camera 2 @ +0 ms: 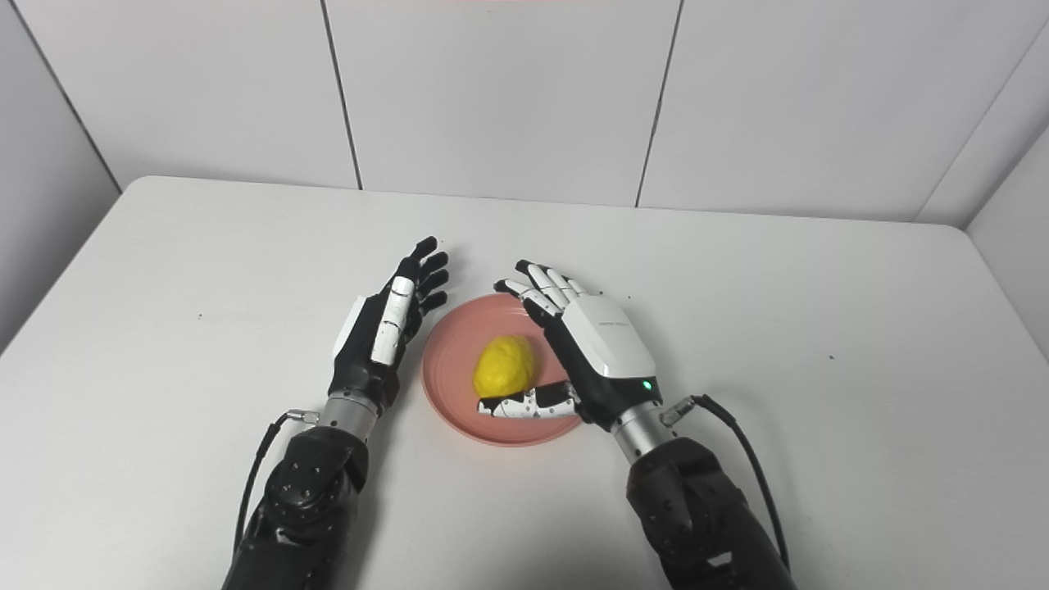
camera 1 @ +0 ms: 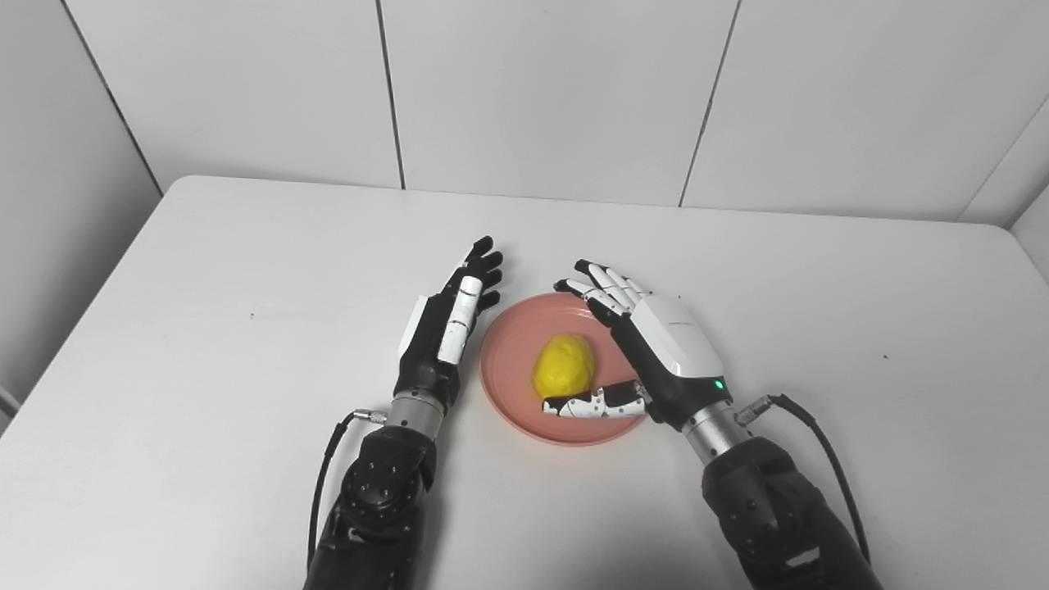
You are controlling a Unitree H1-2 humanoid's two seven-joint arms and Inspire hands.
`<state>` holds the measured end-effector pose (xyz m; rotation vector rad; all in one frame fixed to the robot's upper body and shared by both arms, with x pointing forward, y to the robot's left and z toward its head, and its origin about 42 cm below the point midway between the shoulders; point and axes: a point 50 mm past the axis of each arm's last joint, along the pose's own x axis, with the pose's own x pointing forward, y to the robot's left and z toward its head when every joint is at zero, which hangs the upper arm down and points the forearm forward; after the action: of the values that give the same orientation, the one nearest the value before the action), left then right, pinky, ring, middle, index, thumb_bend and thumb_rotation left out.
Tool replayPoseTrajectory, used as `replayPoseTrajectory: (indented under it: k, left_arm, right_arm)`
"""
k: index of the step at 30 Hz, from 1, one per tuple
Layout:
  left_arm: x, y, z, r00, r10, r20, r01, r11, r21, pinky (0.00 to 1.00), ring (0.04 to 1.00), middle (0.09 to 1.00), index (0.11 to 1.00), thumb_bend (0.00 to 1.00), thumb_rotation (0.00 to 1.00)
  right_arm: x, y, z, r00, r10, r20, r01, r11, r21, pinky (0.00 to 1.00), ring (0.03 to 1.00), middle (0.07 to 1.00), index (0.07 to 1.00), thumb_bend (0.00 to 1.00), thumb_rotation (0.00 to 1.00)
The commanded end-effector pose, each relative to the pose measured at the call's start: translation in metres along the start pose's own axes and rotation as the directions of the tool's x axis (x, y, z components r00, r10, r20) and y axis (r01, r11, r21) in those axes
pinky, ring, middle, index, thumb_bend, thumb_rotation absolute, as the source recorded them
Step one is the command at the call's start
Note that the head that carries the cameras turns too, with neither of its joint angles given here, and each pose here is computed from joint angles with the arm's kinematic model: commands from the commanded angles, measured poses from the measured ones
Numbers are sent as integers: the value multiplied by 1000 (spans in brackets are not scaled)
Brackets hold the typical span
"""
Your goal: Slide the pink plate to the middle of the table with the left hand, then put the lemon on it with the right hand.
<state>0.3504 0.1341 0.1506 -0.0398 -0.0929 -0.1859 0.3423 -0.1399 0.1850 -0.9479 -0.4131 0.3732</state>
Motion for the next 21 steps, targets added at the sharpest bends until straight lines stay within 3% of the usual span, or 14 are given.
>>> replayPoseTrajectory:
  k: [1, 5, 8, 11, 14, 17, 21]
  left_arm:
    - [8, -3, 21, 997, -14, 73, 14, 1000, 2, 904, 927, 927, 913, 634, 1000]
    - [8, -2, 21, 998, -14, 68, 14, 1000, -3, 908, 932, 932, 920, 634, 1000]
    - [8, -2, 22, 998, -13, 67, 13, 1000, 1, 909, 927, 927, 917, 637, 1000]
    - [8, -2, 22, 997, -10, 72, 10, 1000, 3, 908, 926, 925, 917, 632, 1000]
    - [8, -3, 22, 997, -5, 75, 5, 1000, 1, 906, 926, 927, 919, 624, 1000]
    - [8, -2, 22, 997, -1, 80, 0, 1000, 3, 906, 927, 926, 921, 613, 1000]
    - [8, -1, 22, 996, -2, 84, 1, 1000, 13, 918, 935, 935, 927, 611, 1000]
  right_arm:
    - [4, -13, 11, 994, -88, 58, 88, 996, 0, 998, 999, 999, 940, 726, 485]
    - [-1, -15, 10, 984, -172, 45, 168, 982, 84, 1000, 1000, 1000, 994, 730, 561]
    - [-5, -19, 7, 970, -240, 28, 233, 960, 152, 986, 1000, 1000, 1000, 704, 710]
    - [-8, -19, 5, 957, -290, -16, 285, 929, 234, 952, 1000, 1000, 1000, 705, 775]
    - [-10, -20, 2, 951, -307, -41, 304, 898, 318, 984, 1000, 1000, 1000, 682, 828]
    - [-12, -19, -2, 944, -308, -122, 330, 840, 431, 998, 1000, 1000, 1000, 692, 877]
    - [-14, -19, -4, 938, -315, -142, 343, 806, 482, 1000, 1000, 1000, 1000, 676, 986]
